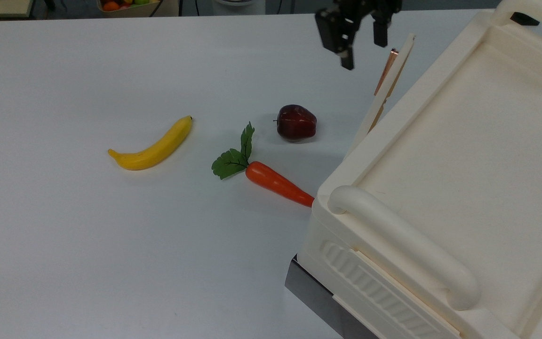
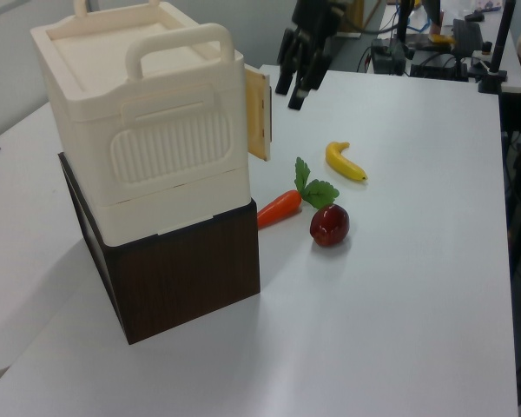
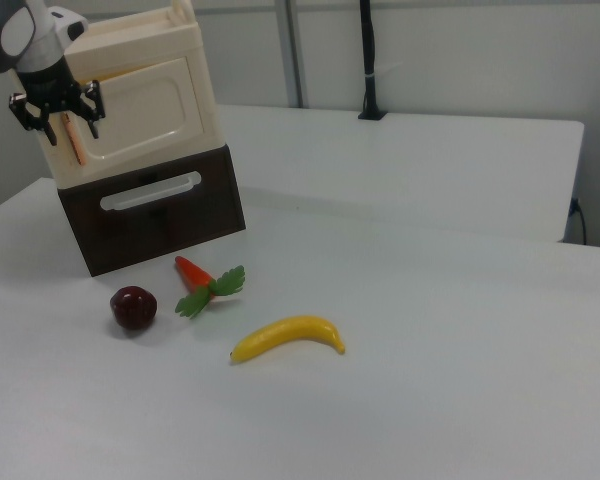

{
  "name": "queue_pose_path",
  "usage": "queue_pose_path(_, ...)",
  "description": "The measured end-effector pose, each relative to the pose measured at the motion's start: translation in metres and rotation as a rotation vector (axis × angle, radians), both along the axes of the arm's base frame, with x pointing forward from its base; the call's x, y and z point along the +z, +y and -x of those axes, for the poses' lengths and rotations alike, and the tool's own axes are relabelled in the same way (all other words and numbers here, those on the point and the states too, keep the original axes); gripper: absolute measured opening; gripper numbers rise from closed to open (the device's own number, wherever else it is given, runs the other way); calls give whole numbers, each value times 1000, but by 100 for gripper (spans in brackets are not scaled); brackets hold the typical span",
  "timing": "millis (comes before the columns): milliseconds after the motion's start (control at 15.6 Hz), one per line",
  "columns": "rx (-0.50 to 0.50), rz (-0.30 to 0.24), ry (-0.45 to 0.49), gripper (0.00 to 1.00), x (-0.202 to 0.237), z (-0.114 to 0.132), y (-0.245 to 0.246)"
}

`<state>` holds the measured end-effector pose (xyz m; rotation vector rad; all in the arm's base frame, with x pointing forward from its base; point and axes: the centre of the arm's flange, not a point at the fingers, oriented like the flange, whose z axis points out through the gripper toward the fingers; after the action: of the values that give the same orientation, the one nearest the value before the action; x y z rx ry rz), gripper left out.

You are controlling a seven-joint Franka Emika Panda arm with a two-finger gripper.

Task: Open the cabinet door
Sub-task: 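Pull the door edge outward, swinging it away from the cabinet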

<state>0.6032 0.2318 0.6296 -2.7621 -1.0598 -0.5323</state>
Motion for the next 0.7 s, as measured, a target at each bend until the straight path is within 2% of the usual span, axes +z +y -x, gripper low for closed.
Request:
queue_pose_path(128, -22, 3, 1, 92, 12, 3, -18)
queue_pose_path(192, -32, 1, -6, 95, 21, 6, -26)
queue_pose_path(256, -38, -3, -20, 95, 31, 9, -31)
queue_pose_path(320, -40, -8, -37, 100, 42, 13, -33)
queue_pose_path(704, -8, -43, -125, 100, 76, 26, -13)
